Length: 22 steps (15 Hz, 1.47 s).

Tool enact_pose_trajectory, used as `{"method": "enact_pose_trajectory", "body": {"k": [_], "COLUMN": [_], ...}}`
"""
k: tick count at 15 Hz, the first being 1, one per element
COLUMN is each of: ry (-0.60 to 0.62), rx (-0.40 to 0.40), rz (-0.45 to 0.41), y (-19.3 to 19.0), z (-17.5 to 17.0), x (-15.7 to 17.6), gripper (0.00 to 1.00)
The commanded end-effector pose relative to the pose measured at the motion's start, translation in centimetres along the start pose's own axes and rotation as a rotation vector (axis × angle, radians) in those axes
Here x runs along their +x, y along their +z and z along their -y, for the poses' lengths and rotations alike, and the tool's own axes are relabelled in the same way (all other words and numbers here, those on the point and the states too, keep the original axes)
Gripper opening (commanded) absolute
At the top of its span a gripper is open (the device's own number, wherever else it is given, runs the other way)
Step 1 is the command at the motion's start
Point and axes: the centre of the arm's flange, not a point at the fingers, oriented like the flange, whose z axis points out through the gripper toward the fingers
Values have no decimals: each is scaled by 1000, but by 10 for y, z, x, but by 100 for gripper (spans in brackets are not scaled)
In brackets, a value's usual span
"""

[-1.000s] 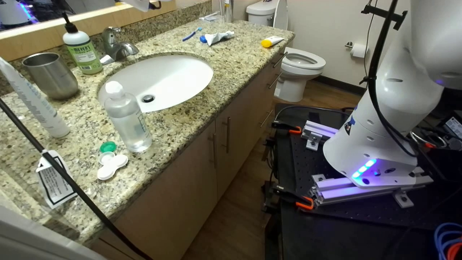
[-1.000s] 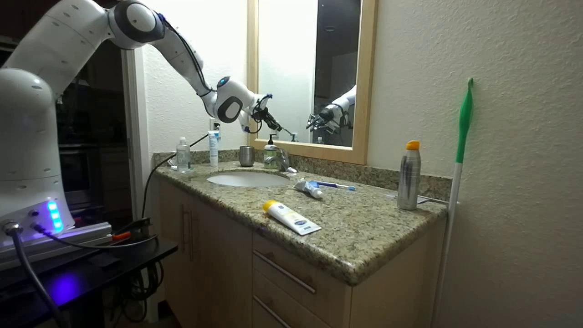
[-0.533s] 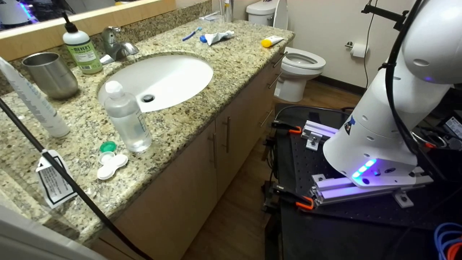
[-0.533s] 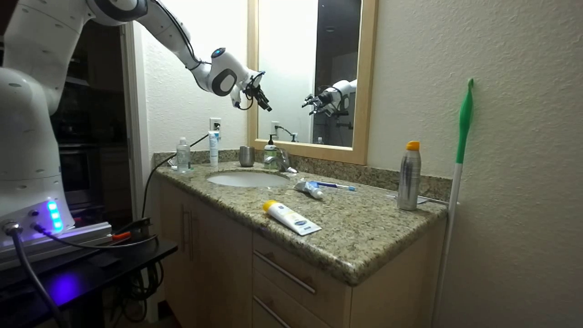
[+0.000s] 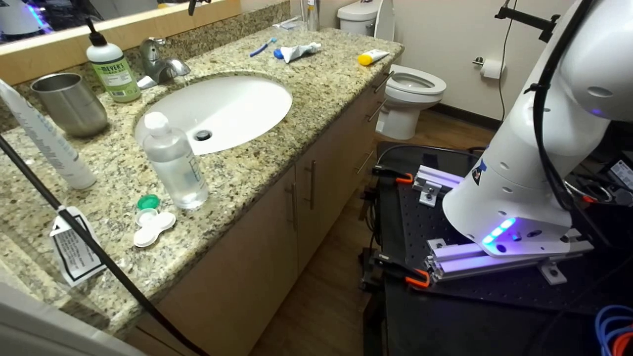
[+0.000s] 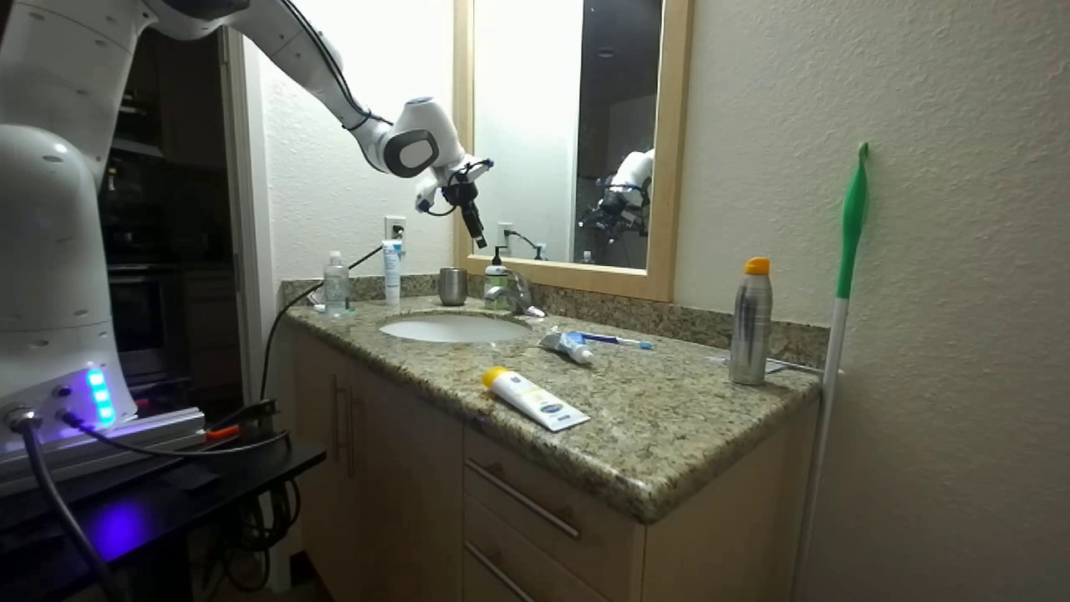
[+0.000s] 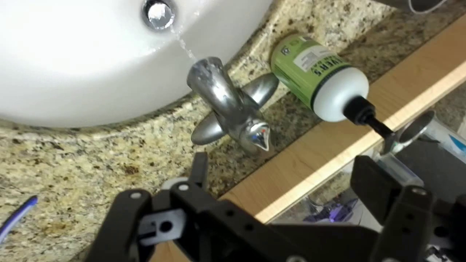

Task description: Push the faucet handle upwards

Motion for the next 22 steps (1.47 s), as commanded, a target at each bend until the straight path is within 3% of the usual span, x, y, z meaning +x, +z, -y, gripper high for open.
{"method": "enact_pose_trajectory", "body": {"k": [1, 6, 9, 10, 19, 22], "ry": [-4, -248, -285, -265, -347, -312], "rx": [-8, -57, -110, -88, -113, -111], "rz": [9, -168, -175, -149, -138, -118], "y": [4, 38, 64, 46, 92, 83], "z": [-1, -7, -16, -20, -21, -23], "x": [-4, -3, -4, -5, -22, -24], "gripper": [100, 100, 100, 100, 100, 100]}}
